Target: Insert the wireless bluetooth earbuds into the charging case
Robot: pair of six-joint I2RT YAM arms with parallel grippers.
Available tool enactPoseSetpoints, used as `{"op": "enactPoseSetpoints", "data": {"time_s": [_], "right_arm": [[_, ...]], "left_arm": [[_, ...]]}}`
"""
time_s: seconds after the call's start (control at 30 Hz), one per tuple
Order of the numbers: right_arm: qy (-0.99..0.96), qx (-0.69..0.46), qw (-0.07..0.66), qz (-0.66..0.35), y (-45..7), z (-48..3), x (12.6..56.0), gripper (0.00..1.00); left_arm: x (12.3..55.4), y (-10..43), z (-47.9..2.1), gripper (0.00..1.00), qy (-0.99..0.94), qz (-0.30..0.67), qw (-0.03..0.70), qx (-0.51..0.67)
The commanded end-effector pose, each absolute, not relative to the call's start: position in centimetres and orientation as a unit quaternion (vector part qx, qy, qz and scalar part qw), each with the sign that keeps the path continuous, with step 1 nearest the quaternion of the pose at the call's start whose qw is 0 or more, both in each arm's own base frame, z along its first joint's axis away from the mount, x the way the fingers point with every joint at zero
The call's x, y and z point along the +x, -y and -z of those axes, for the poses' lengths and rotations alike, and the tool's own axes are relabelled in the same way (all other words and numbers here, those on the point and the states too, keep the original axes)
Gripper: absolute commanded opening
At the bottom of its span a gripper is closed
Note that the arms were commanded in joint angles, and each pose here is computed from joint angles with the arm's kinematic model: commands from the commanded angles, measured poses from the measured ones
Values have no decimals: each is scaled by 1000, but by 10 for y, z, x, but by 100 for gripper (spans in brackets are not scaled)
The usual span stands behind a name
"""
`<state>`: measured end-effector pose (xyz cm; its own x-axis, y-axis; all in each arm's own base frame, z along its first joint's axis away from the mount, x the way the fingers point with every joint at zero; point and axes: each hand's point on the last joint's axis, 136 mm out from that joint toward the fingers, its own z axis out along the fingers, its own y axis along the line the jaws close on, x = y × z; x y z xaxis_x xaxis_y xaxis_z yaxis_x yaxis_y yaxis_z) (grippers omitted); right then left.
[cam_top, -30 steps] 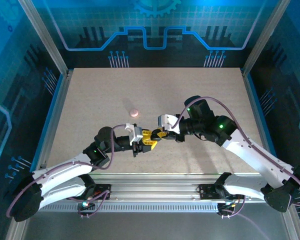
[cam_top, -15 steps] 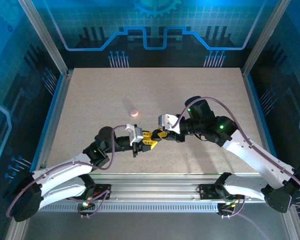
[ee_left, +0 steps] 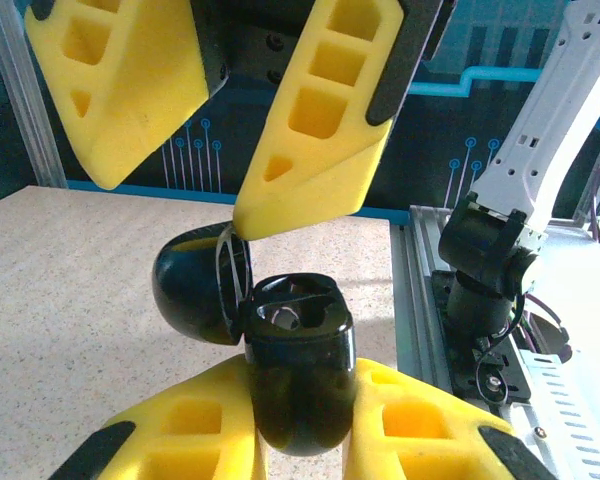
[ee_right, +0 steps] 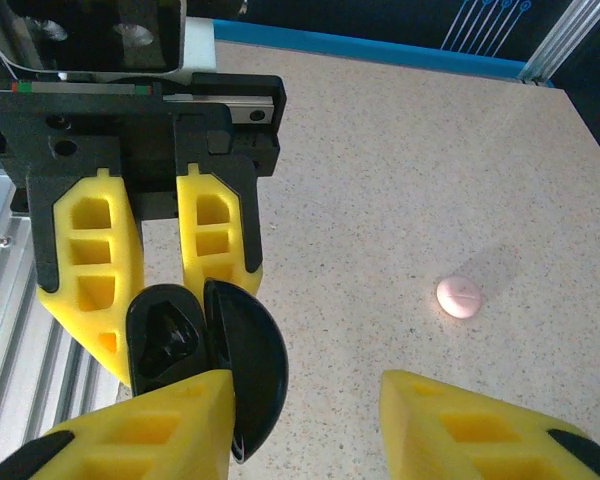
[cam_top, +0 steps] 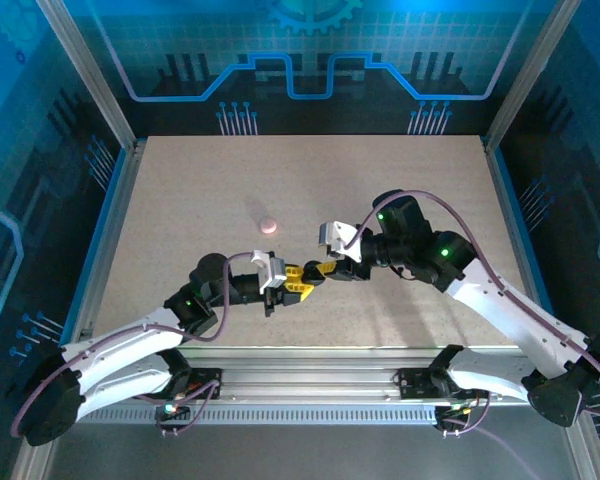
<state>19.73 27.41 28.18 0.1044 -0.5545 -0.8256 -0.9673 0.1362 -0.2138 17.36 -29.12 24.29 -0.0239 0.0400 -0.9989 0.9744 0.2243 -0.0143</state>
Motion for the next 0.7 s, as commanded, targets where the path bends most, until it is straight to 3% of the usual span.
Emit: {"op": "enactPoseSetpoints", "data": {"time_s": [0.0,0.3,0.5,0.67], "right_arm": [[-620,-592,444,-261,-272,-302,198,44],[-712,-517,388,-275,-252,-289,210,45],[-811,-442,308,-228,-233,-239,235,43],[-881,-369,210,-208,-225,-190,256,34]], "left_arm": [[178,287,-245,13,-563,427,560,432],[183,279,-215,12,-587,428,560,398],[186,270,-191,11,-608,402,562,392],[187,261,-178,11,-623,381,564,385]]}}
